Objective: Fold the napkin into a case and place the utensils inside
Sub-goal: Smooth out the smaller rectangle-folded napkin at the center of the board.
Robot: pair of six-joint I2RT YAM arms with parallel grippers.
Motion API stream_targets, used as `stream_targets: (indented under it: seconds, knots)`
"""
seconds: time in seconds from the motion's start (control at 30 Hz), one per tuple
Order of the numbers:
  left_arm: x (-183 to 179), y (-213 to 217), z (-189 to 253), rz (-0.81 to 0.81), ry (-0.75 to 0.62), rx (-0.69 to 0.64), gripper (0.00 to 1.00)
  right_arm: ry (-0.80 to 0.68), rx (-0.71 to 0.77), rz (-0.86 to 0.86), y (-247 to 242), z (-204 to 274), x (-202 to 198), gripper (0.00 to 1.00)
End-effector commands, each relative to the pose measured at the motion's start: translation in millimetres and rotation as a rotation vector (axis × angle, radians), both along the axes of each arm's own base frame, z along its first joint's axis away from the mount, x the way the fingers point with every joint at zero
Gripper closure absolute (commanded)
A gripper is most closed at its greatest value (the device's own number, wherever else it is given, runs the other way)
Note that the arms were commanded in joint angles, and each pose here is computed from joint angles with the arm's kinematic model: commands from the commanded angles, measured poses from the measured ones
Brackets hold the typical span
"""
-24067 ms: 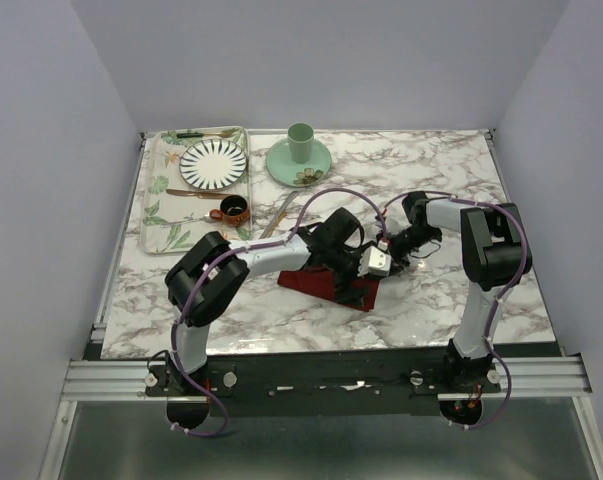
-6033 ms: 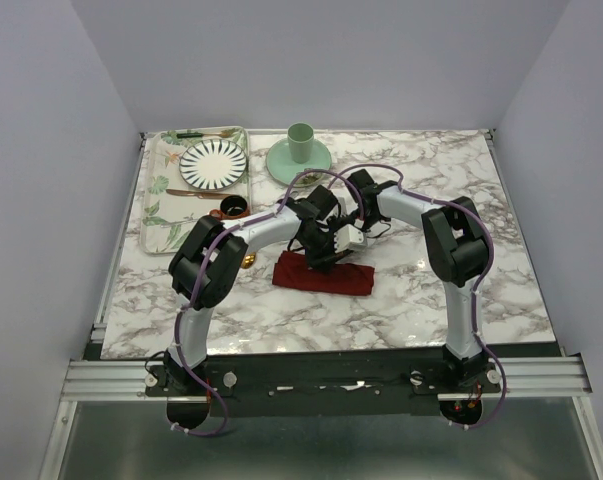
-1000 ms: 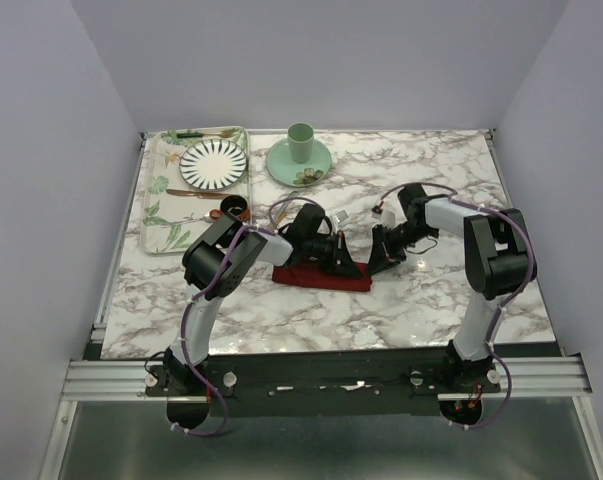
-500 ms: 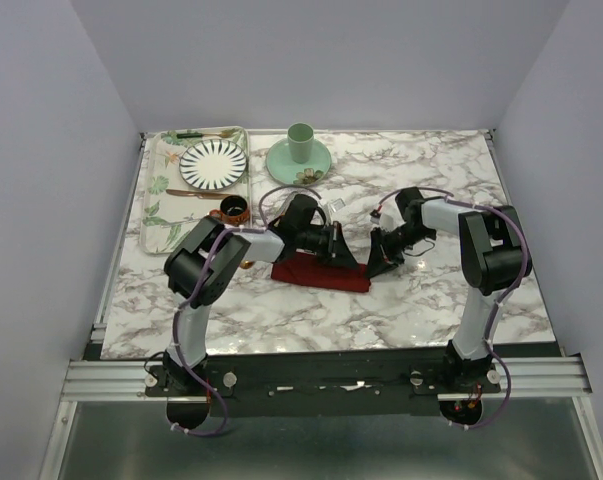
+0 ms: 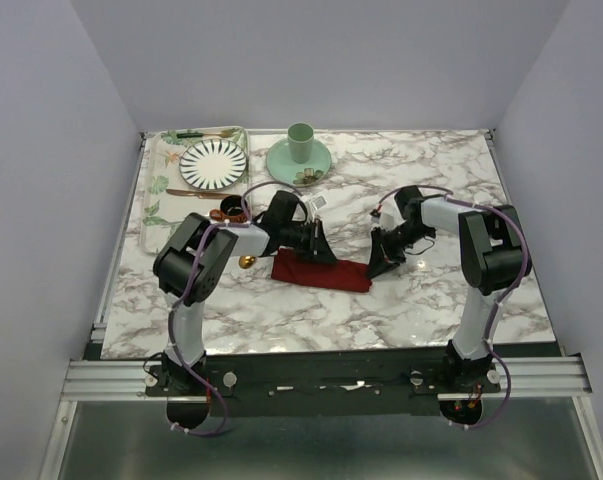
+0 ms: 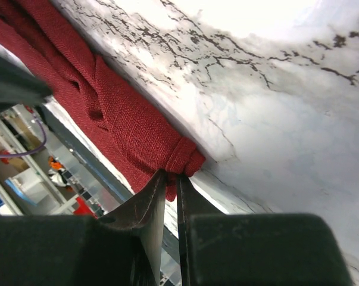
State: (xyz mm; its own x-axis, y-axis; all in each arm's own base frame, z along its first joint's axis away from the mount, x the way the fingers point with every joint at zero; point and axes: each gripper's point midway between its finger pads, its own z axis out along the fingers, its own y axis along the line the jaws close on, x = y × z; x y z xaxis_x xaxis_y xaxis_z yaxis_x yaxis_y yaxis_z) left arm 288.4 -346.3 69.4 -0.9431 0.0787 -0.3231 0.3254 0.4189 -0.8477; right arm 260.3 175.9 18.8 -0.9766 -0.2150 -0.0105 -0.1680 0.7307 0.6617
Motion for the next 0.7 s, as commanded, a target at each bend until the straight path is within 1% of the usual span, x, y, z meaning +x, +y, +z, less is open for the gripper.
stream_targets:
  seconds: [0.0,0.1,0.23,0.27,0.33,0.37,0.4,0.43,0.47,0.5,0.57,0.6,0.63,0.67]
  knots:
    - [6.5,-4.8,-40.1,0.010,0.072,0.046,0.90,-0.082,-0.148,0.063,-20.9,-23.0,12.9,0.79]
    - [8.1,-7.3,-51.8,0.024,0.124,0.051,0.90,-0.094,-0.162,0.090,-23.0,-24.4,16.1,0.78]
    - [7.7,-11.8,-33.1,-0.001,0.085,0.006,0.89,-0.121,-0.168,0.145,-20.9,-19.1,15.5,0.77]
    - [9.9,-11.9,-16.8,-0.008,0.046,-0.015,0.88,-0.142,-0.155,0.159,-19.3,-12.3,16.7,0.76]
    - [9.7,-8.8,-1.0,-0.035,-0.010,-0.026,0.85,-0.149,-0.123,0.171,-15.8,2.0,14.9,0.72]
    - [10.8,-7.4,16.4,-0.043,-0.049,-0.042,0.83,-0.183,-0.106,0.187,-13.9,14.3,16.7,0.70]
    - [13.0,-2.7,24.7,-0.043,-0.069,-0.046,0.80,-0.212,-0.092,0.194,-11.7,25.9,21.1,0.68]
    - [11.3,2.3,31.3,-0.059,-0.093,-0.049,0.78,-0.218,-0.084,0.201,-11.8,35.5,19.5,0.64]
    - [10.4,6.9,47.5,-0.061,-0.131,-0.066,0.78,-0.245,-0.071,0.216,-10.9,43.7,21.1,0.63]
    - [14.4,15.4,53.4,-0.052,-0.152,-0.070,0.77,-0.286,-0.059,0.221,-9.4,57.5,24.5,0.62]
    - [9.5,27.6,64.7,-0.062,-0.175,-0.072,0.76,-0.331,-0.024,0.231,-4.2,75.7,29.9,0.59]
    - [6.9,31.8,66.7,-0.069,-0.172,-0.074,0.76,-0.343,-0.008,0.230,-1.0,82.3,32.0,0.59]
    - [4.6,40.6,64.3,-0.066,-0.139,-0.063,0.76,-0.347,0.033,0.226,5.7,92.1,34.6,0.59]
    - [-1.8,44.6,63.2,-0.096,-0.137,-0.071,0.76,-0.336,0.054,0.216,9.9,96.4,34.6,0.59]
